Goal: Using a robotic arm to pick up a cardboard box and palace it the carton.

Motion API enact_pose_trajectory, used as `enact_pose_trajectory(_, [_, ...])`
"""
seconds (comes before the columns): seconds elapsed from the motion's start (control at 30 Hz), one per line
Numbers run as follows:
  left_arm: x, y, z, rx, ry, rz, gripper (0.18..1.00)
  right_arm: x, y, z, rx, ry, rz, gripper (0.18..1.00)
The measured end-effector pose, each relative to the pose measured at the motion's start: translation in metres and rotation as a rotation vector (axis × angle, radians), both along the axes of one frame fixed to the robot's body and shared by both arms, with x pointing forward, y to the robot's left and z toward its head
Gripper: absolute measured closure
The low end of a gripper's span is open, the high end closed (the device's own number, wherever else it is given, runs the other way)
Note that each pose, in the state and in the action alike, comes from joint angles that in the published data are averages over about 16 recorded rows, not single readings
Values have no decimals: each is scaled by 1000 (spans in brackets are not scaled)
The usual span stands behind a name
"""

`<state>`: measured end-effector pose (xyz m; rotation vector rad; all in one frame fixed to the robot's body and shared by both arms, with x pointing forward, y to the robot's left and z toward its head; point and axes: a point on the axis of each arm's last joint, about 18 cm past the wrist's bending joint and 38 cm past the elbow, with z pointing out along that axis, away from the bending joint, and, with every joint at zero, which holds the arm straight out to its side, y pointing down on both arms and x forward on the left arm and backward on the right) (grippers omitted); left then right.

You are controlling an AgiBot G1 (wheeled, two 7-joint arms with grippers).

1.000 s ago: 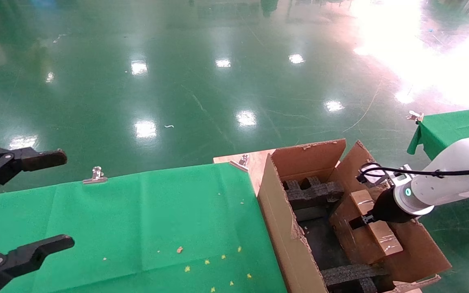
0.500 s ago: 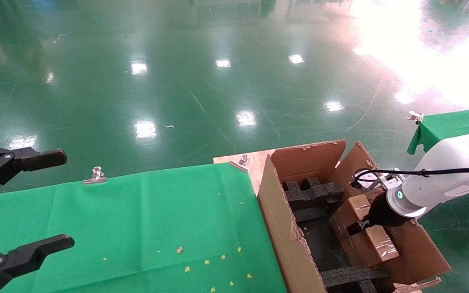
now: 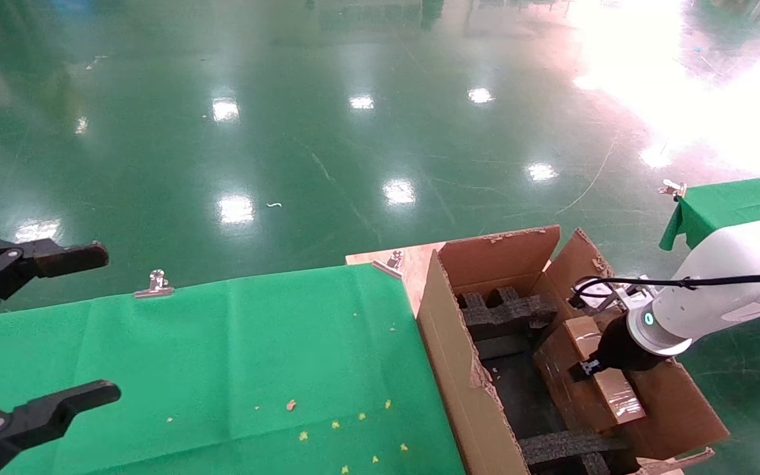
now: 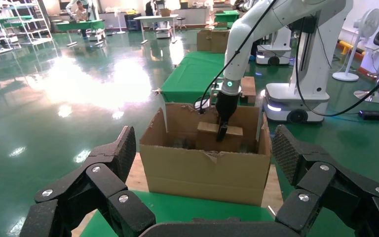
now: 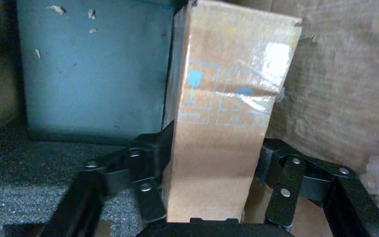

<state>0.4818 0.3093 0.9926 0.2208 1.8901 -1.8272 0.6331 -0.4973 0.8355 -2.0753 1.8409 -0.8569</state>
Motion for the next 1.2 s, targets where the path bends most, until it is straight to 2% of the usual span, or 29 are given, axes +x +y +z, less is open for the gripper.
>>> enact_pose_trajectory(0.27, [0,0,0,0,0,0,184,2,1,9,-5,-18,6,702])
enact_pose_trajectory(0.67, [0,0,0,0,0,0,184,6,2,35,-14,-70,19,449])
enact_pose_trajectory(0.97, [0,0,0,0,0,0,184,9,18,90,-9,-181,87,275])
enact_pose_trajectory(1.2, [0,0,0,0,0,0,184,0,53,144,10,-296,231,209])
